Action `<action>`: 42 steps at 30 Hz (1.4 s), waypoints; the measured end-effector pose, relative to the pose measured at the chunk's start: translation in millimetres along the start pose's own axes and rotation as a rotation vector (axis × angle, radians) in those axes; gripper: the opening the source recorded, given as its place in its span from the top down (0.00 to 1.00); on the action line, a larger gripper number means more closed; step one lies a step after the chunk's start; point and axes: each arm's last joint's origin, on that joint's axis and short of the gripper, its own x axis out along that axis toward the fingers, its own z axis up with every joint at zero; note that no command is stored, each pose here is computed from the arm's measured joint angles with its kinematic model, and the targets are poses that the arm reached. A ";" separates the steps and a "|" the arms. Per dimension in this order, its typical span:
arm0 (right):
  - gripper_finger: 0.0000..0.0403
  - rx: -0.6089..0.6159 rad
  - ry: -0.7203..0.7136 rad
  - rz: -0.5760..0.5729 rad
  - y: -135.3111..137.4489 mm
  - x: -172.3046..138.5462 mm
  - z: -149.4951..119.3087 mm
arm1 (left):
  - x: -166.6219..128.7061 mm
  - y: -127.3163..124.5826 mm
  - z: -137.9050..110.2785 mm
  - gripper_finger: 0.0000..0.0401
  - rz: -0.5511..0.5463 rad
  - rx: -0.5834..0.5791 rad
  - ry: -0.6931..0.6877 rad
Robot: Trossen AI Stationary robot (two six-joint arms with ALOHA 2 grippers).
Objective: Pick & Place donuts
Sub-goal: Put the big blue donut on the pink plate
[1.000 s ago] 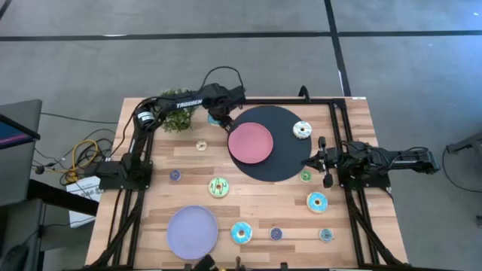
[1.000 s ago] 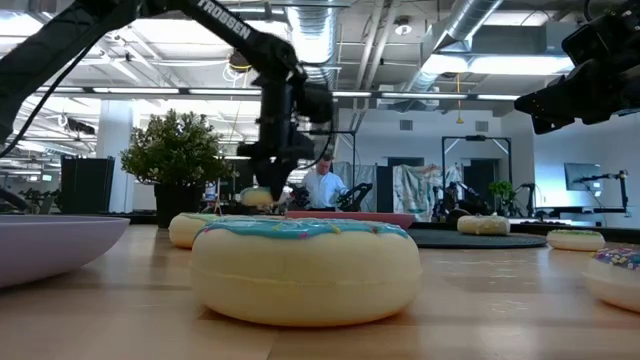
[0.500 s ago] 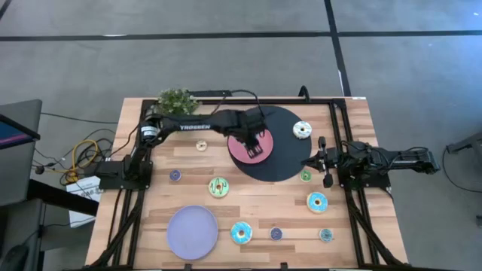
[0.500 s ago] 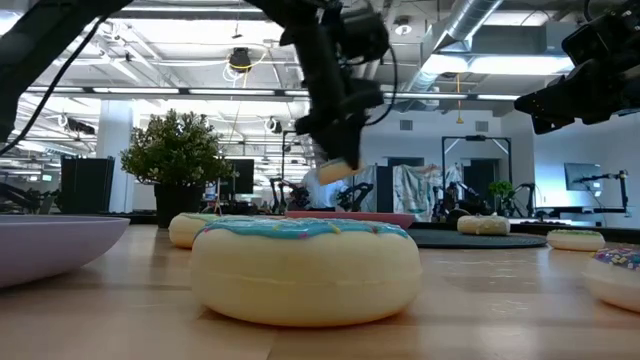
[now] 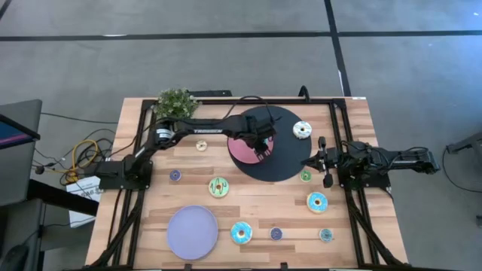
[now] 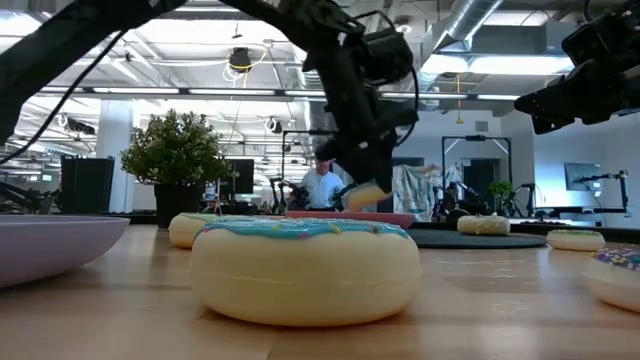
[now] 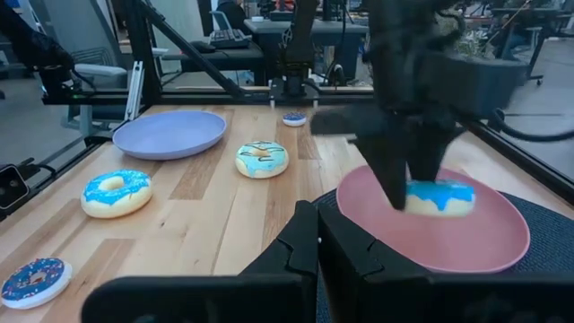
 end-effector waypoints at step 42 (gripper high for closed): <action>1.00 0.000 0.001 0.000 0.0 0.1 -0.2 | 24.6 10.7 14.5 0.63 0.066 0.035 -0.019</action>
